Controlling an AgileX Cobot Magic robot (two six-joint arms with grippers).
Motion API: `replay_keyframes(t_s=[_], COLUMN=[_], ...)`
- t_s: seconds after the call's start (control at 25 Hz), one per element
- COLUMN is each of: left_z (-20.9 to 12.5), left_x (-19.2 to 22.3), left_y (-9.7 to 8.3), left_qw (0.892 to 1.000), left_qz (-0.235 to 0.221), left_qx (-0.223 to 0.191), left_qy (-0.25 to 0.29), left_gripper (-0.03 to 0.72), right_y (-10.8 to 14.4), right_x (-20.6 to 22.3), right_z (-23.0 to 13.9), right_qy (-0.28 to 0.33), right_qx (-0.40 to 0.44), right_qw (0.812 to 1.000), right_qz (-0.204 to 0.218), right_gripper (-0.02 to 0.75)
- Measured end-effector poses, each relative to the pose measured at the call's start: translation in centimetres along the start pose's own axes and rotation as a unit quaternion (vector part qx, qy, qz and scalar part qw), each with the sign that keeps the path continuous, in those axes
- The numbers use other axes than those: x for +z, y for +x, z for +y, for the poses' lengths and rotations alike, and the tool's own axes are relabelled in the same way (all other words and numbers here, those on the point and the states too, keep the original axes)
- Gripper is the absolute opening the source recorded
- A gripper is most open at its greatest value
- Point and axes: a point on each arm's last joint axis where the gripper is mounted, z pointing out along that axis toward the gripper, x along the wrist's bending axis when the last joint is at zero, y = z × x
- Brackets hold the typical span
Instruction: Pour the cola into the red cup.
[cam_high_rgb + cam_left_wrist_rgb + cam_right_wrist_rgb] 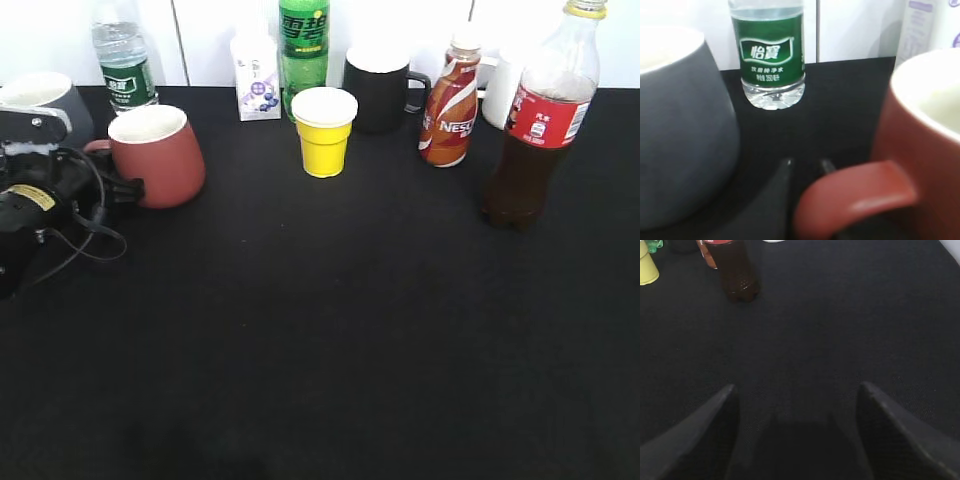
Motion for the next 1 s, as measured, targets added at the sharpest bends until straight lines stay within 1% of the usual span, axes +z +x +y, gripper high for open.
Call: replay_keyframes(t_s=[0.08,0.16,0.24,0.28,0.36,0.44,0.52,0.6,0.72,0.76,0.8,0.84,0.88,0.92,1.0], left_z=[0.3,1.5,4.0,5.8,8.0,9.7,10.4,10.4,10.4,10.4,10.4,10.5,10.7,10.8,10.8], left_x=[-0.3,-2.3,-4.9,-6.7,-9.8,-12.2,-13.2,-13.6,-13.7,-13.7,-13.7,-13.7,-13.8,-13.8,-13.8], left_y=[-0.3,-1.1,-1.9,-2.4,-4.0,-6.1,-7.6,-8.5,-8.6,-8.6,-8.7,-8.7,-8.7,-8.7,-8.7], left_qw=[1.0,0.997,0.993,0.989,0.979,0.968,0.961,0.956,0.956,0.956,0.955,0.954,0.953,0.952,0.952], left_qz=[-0.021,-0.062,-0.103,-0.125,-0.168,-0.208,-0.238,-0.256,-0.259,-0.258,-0.259,-0.26,-0.261,-0.262,-0.263], left_qx=[0.013,0.04,0.055,0.056,0.067,0.075,0.068,0.069,0.067,0.067,0.067,0.065,0.062,0.06,0.059], left_qy=[0.0,0.003,-0.028,-0.055,-0.094,-0.115,-0.124,-0.123,-0.124,-0.124,-0.126,-0.131,-0.138,-0.145,-0.145], left_gripper=[0.1,0.091,0.09,0.088,0.086,0.084,0.084,0.083,0.083,0.083,0.083,0.083,0.083,0.083,0.083], right_y=[0.0,0.0,0.0,0.0,0.0,0.0,0.0,0.0,0.0,0.2,0.6,1.0,1.1,1.1,1.1], right_x=[0.0,0.0,0.0,0.0,0.0,0.0,0.0,0.0,-0.1,-0.3,-0.5,-0.3,0.5,1.7,4.9], right_z=[0.0,0.0,0.0,0.0,0.0,0.0,0.0,0.0,0.1,0.7,2.0,3.8,5.4,6.9,9.2], right_qy=[0.0,0.0,0.0,0.0,0.0,0.0,0.0,0.0,-0.002,-0.03,-0.089,-0.152,-0.183,-0.203,-0.217], right_qx=[0.0,0.0,0.0,0.0,0.0,0.0,0.0,0.0,0.0,0.004,0.017,0.033,0.036,0.007,-0.032], right_qw=[1.0,1.0,1.0,1.0,1.0,1.0,1.0,1.0,1.0,1.0,0.995,0.986,0.981,0.978,0.975], right_qz=[0.0,0.0,0.0,0.0,0.0,0.0,0.0,0.0,0.001,0.009,0.033,0.053,0.056,0.049,0.029], right_gripper=[0.552,0.552,0.552,0.552,0.552,0.552,0.552,0.552,0.552,0.552,0.552,0.552,0.552,0.552,0.552])
